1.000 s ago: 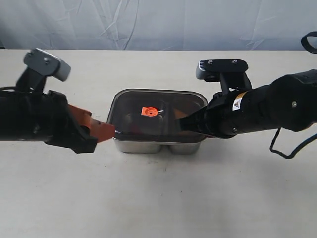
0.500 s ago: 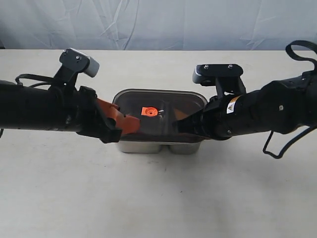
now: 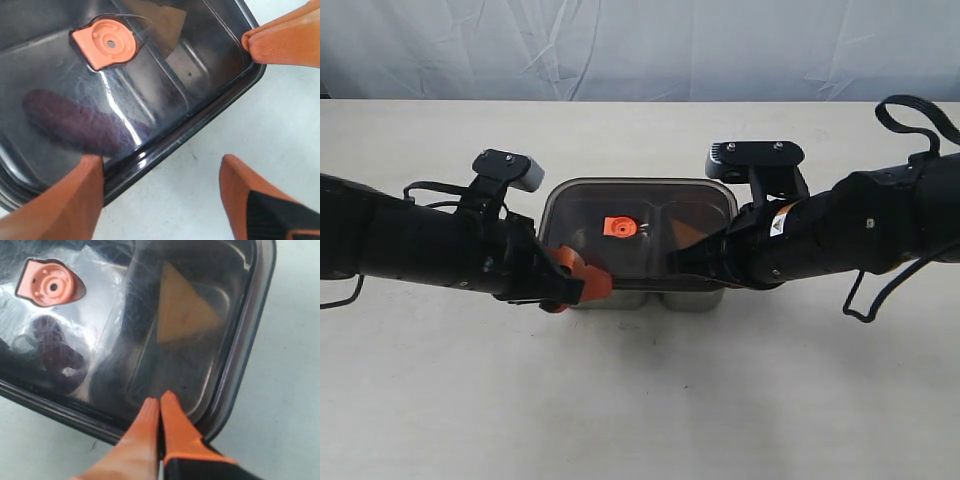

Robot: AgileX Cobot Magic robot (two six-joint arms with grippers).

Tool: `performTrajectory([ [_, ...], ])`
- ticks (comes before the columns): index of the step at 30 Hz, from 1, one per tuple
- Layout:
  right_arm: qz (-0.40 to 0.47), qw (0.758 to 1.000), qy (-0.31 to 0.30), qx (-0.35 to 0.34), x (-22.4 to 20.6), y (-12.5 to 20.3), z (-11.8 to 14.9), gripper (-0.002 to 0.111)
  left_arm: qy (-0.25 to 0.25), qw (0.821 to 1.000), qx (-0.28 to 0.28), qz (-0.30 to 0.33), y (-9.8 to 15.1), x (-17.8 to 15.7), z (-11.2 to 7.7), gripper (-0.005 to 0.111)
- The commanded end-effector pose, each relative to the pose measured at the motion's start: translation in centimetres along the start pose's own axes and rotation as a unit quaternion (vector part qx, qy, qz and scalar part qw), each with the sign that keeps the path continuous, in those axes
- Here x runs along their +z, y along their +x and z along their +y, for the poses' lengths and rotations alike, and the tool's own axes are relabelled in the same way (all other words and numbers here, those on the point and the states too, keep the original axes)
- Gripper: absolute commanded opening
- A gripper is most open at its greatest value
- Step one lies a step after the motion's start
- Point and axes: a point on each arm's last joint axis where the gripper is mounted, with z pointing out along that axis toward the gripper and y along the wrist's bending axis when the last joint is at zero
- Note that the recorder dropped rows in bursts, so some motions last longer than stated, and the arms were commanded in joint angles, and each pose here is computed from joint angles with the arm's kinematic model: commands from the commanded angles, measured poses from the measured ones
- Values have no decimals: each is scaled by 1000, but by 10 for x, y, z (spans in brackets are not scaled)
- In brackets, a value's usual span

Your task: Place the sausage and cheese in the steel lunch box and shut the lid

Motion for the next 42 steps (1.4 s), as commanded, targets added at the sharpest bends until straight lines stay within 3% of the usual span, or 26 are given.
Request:
performTrajectory([
  [1,0,1000,1,-3,0,-1,-1,-1,2,1000,-7,16,7,5,1,63],
  [6,-23,1000,-2,-3,-2,-5,0,-1,14,1000,1,15,6,4,-2,63],
  [14,-107,994,-20,-5,-30,-28,7,-1,43,996,67,-41,-15,-19,-21,63],
  [20,-149,988,-34,-6,-56,-37,11,-1,39,989,103,-98,-30,-51,-38,63],
  [26,-201,978,-53,-8,-95,-40,15,-1,59,969,182,-156,-37,-96,-68,63],
  [31,-242,967,-74,-15,-128,-19,15,-1,54,948,217,-228,-22,-148,-94,63],
  [36,-255,963,-81,-15,-145,20,3,-1,22,926,257,-276,11,-194,-112,63],
  [42,-221,972,-82,-2,-145,60,-9,-1,-14,915,232,-329,55,-236,-123,63],
])
